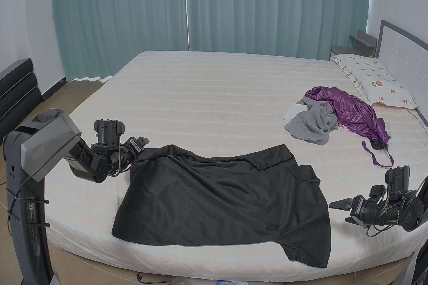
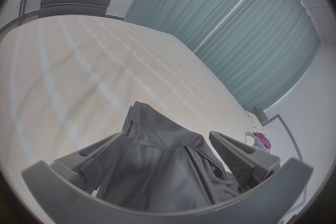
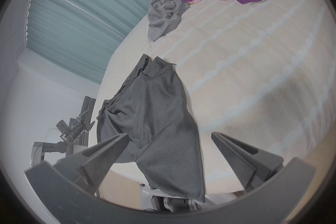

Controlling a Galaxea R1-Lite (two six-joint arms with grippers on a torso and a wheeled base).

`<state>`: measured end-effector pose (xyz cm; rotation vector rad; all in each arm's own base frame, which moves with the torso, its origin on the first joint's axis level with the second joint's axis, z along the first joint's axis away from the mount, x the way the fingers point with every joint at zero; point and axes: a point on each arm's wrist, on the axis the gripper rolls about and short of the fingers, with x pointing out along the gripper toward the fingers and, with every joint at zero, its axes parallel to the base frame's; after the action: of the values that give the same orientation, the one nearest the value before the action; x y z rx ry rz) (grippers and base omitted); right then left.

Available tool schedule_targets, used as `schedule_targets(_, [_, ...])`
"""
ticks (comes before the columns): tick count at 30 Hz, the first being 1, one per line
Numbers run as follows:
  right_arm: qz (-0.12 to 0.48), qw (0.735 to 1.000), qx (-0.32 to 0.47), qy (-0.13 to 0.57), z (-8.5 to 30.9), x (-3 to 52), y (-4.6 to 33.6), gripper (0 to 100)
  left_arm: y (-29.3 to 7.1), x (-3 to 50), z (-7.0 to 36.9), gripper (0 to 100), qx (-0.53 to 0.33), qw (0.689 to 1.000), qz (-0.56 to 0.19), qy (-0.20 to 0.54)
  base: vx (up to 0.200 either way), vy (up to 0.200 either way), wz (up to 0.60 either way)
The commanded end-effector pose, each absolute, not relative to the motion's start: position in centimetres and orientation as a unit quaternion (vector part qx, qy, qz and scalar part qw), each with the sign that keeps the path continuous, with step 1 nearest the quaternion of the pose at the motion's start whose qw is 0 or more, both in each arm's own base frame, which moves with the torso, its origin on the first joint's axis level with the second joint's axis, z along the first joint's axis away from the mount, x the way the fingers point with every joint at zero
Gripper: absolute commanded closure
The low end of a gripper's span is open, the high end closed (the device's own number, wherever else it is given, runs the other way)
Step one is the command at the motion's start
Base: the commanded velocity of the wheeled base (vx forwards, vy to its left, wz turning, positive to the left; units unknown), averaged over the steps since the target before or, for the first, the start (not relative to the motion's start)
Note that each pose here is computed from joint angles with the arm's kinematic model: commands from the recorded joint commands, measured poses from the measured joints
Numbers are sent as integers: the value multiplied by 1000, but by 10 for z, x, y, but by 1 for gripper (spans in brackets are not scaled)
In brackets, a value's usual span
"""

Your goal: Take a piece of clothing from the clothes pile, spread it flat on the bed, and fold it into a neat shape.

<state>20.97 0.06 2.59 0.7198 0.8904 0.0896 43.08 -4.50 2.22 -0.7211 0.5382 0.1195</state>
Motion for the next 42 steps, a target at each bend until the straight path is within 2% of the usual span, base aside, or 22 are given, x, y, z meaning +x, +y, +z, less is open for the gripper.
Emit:
schedule_targets(1, [41, 837, 340, 426, 21, 211, 1, 0, -41, 453, -19, 0, -345, 895, 72, 272, 0, 0, 0])
schedule_targets(5, [42, 837, 340, 426, 21, 211, 1, 0, -42, 457, -20, 0, -334, 900, 69, 272, 0, 0, 0])
schedule_targets(6, [42, 837, 340, 426, 21, 211, 1, 0, -42, 459, -20, 100, -334, 900, 68, 270, 0, 0, 0])
schedule_targets(19, [44, 838, 339, 425, 22, 211, 2, 0, -40, 491, -10, 100, -339, 916, 74, 204, 0, 0, 0])
schedule_targets(32, [45, 839, 339, 423, 22, 212, 2, 0, -30, 541, 23, 100, -353, 928, 96, 68, 0, 0, 0])
schedule_targets(42, [48, 842, 338, 418, 23, 214, 3, 0, -30, 545, 20, 100, -352, 929, 97, 62, 0, 0, 0])
